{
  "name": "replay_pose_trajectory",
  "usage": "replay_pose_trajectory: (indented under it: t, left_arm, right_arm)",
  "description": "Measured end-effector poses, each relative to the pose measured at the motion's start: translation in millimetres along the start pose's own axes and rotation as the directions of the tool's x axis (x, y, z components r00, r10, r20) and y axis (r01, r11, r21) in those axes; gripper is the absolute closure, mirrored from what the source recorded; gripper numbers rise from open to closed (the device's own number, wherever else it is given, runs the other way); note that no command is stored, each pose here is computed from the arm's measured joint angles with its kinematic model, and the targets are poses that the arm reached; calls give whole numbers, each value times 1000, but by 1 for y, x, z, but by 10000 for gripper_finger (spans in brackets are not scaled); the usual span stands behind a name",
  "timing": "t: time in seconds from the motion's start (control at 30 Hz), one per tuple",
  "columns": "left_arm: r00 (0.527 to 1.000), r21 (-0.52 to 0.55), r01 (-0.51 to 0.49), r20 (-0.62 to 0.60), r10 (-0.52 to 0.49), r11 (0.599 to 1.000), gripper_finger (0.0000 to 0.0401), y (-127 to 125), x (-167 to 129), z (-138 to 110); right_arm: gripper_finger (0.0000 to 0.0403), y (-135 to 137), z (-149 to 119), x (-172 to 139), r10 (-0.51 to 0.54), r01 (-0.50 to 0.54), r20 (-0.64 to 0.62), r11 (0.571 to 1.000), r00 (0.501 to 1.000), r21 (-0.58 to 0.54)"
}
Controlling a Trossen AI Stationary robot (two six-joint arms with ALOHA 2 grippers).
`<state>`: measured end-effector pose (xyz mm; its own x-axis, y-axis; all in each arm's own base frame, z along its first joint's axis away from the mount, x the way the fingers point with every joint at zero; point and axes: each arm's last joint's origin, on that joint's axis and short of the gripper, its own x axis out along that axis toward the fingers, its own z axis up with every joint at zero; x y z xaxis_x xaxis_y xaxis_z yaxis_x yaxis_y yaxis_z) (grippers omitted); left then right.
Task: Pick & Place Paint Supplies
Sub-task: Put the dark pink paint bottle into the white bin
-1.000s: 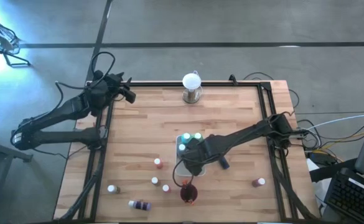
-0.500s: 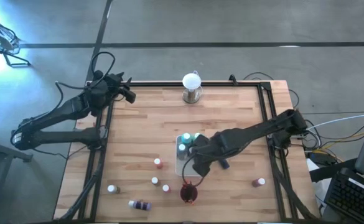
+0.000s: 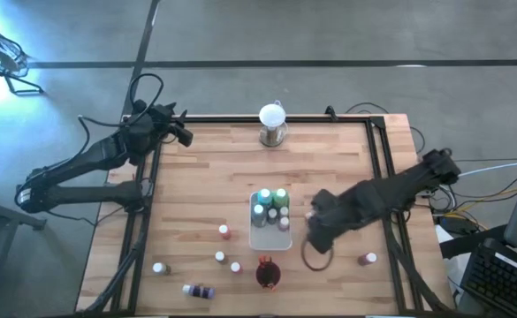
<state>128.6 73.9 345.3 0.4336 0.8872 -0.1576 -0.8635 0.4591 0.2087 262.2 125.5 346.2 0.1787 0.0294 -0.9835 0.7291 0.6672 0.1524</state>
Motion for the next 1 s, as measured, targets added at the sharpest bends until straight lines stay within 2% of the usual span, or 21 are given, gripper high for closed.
replay_pose_trajectory:
  t: [0.2, 0.47, 0.83, 1.0]
  left_arm:
    - [1000, 0, 0, 0, 0, 1000, 211, 0, 0, 0]
    - [1000, 0, 0, 0, 0, 1000, 211, 0, 0, 0]
    - [1000, 0, 0, 0, 0, 1000, 211, 0, 0, 0]
    - [1000, 0, 0, 0, 0, 1000, 211, 0, 0, 0]
  right_arm:
    - [163, -5, -42, -13, -24, 26, -28, 998, 999, 56]
    - [154, -4, -87, -15, -41, 40, -49, 999, 998, -16]
    - [194, -6, -117, -14, -80, 82, -58, 996, 995, 33]
    - [206, -2, -121, -4, -122, 115, -111, 991, 986, -68]
